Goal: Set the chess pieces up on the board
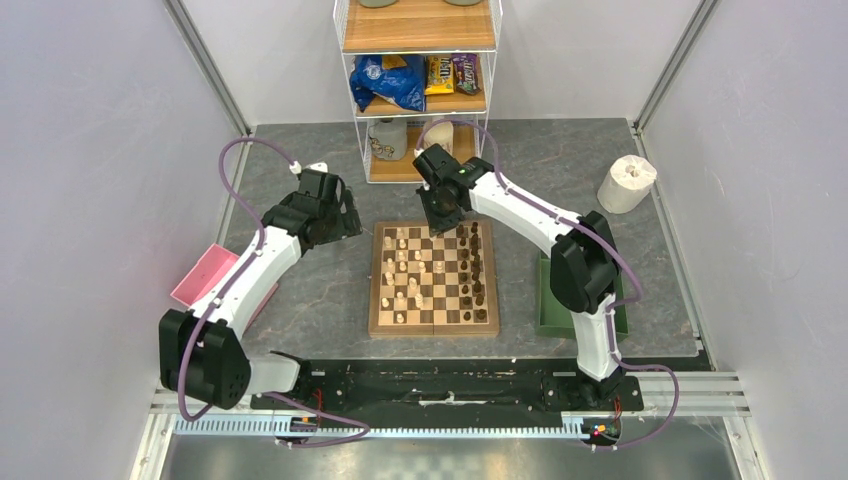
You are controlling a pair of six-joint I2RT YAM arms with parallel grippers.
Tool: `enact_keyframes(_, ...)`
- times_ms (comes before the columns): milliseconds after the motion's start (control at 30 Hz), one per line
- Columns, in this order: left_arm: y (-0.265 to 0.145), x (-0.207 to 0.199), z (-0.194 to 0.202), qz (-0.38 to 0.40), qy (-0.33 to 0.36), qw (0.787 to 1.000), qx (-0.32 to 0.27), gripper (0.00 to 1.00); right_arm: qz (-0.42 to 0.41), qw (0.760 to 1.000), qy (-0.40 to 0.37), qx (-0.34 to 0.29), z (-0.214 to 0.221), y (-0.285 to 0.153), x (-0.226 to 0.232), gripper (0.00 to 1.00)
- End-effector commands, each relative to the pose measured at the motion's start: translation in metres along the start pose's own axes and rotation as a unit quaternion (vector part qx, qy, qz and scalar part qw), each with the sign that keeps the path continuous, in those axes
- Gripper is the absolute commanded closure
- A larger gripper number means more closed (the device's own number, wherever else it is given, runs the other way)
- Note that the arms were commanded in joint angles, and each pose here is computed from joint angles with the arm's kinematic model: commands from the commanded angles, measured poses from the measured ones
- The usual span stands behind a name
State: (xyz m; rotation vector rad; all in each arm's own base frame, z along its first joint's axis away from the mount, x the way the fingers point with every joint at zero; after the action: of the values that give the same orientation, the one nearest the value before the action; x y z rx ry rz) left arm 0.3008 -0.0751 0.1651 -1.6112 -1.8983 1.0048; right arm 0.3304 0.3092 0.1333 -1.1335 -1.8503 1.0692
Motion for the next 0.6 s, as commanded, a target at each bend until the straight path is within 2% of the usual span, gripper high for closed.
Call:
enact_keyframes(0,-0.008,0.003,-0.012,-0.001,-0.022,0.999,-0.033,0.07,-0.043,0.998,-0.016,-0.051,-0.026,-0.044,0.017,0.85)
enact_keyframes(233,-0.011,0.006,-0.012,-0.003,-0.026,0.999,-0.038,0.07,-0.082,0.995,-0.017,-0.055,-0.032,-0.053,0.032,0.85)
enact_keyframes(567,-0.012,0.006,-0.011,-0.001,-0.029,0.999,-0.038,0.07,-0.067,0.996,-0.019,-0.048,-0.023,-0.05,0.033,0.85)
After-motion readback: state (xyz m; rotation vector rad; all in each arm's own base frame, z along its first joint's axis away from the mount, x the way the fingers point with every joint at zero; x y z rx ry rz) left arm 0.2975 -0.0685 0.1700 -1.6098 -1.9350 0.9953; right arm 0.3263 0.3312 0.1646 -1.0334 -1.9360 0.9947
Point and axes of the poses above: each gripper's point midway between its finger pads, its own y axis out along the fingers, its own x axis along the line the jaws close on, z = x × y, the point moved 3 cm from there along -y, back along the fingers, and after that the axes turned 1 degree about -y, right-handed, at the moved point
